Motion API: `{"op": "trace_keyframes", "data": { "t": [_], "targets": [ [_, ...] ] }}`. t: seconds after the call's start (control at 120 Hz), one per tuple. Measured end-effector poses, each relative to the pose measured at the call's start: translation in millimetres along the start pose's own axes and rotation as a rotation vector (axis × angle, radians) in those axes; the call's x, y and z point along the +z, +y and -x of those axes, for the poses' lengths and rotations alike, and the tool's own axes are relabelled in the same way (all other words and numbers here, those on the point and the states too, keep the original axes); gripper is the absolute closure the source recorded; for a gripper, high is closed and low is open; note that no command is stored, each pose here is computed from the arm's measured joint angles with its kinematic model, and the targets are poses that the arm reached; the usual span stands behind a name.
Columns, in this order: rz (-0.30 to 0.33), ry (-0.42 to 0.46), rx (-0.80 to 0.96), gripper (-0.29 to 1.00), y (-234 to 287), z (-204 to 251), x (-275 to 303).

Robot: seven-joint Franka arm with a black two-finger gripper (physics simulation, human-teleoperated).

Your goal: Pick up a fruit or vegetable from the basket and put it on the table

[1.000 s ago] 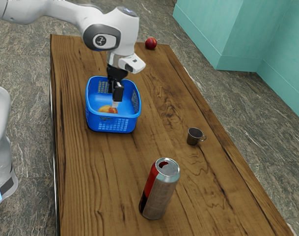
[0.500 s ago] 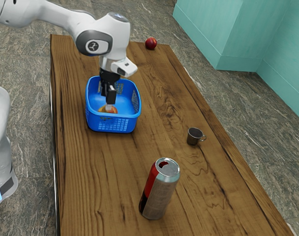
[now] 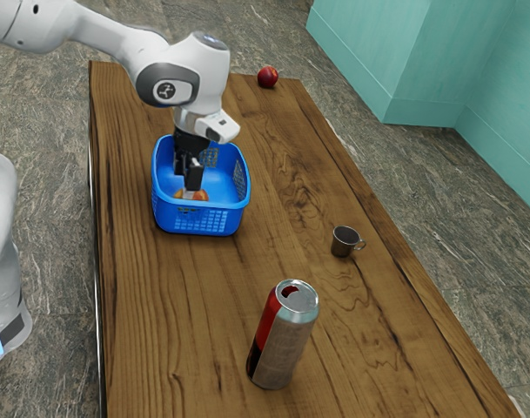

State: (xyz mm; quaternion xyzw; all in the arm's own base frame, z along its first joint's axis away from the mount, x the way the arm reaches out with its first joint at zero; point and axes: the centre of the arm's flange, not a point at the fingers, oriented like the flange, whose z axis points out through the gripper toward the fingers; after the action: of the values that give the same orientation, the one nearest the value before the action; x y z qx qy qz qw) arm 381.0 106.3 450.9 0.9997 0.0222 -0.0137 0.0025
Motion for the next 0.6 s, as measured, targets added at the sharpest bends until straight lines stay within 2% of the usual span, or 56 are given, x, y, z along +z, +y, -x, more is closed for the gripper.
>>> {"op": "trace_keyframes", "data": {
  "t": [0.6],
  "targets": [
    [-0.002, -0.01, -0.004, 0.0, -0.6, -5.6, 15.3]
  ]
}}
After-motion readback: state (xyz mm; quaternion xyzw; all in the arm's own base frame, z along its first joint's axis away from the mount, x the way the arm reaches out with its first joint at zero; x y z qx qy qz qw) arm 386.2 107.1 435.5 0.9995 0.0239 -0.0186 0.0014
